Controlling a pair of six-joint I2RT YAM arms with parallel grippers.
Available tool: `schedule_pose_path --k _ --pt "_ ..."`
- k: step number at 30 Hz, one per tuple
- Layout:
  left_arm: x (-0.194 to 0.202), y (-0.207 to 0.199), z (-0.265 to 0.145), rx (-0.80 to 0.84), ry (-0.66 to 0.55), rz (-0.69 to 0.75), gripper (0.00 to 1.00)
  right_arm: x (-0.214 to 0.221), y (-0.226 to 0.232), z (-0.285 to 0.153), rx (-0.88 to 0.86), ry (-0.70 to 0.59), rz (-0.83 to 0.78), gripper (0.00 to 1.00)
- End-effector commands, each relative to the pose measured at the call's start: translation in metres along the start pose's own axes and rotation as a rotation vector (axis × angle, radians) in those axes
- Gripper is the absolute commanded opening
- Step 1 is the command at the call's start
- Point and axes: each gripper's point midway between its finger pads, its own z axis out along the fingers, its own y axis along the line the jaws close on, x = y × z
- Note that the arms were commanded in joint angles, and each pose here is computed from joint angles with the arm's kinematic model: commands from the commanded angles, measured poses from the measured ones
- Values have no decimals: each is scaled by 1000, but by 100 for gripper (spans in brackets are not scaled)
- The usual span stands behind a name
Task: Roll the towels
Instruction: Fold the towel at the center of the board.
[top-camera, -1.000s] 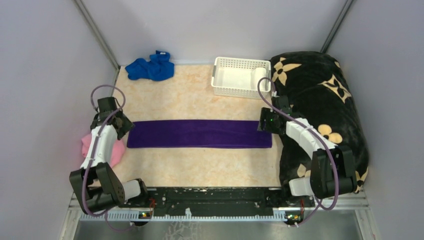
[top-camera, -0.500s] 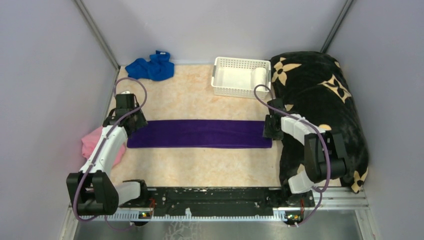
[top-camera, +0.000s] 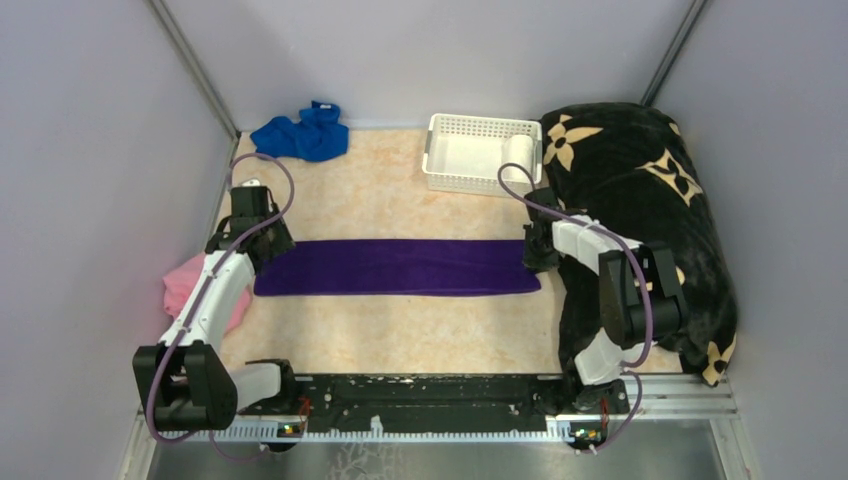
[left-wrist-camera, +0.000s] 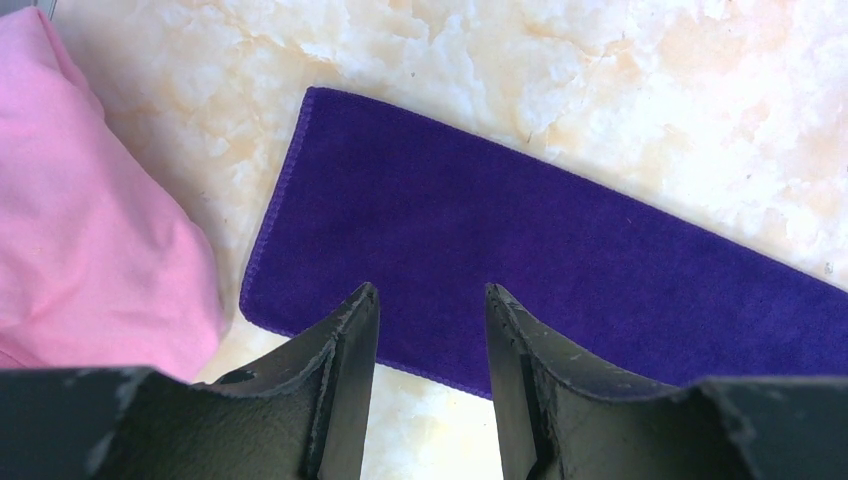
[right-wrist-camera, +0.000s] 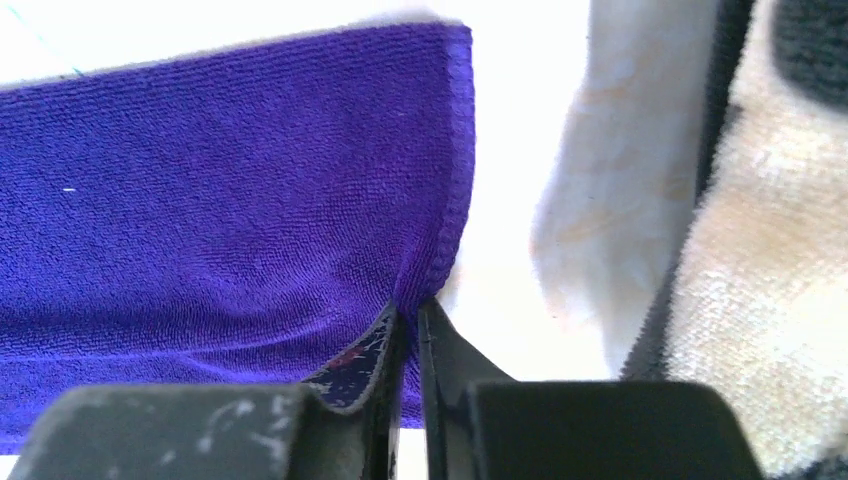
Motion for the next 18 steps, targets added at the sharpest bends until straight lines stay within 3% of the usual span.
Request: schedule_pose_path --k 1,7,11,18 --pt "-9 -7 -4 30 -33 18 50 56 10 31 8 195 -47 0" --pt "-11 -9 -6 32 -46 33 50 -5 34 -18 66 -17 -142 0" --pt "-11 -9 -7 34 -50 35 51 -57 33 -84 118 -216 -134 0" --pt "-10 -12 -9 48 -52 38 51 -97 -28 -171 373 -404 -125 0"
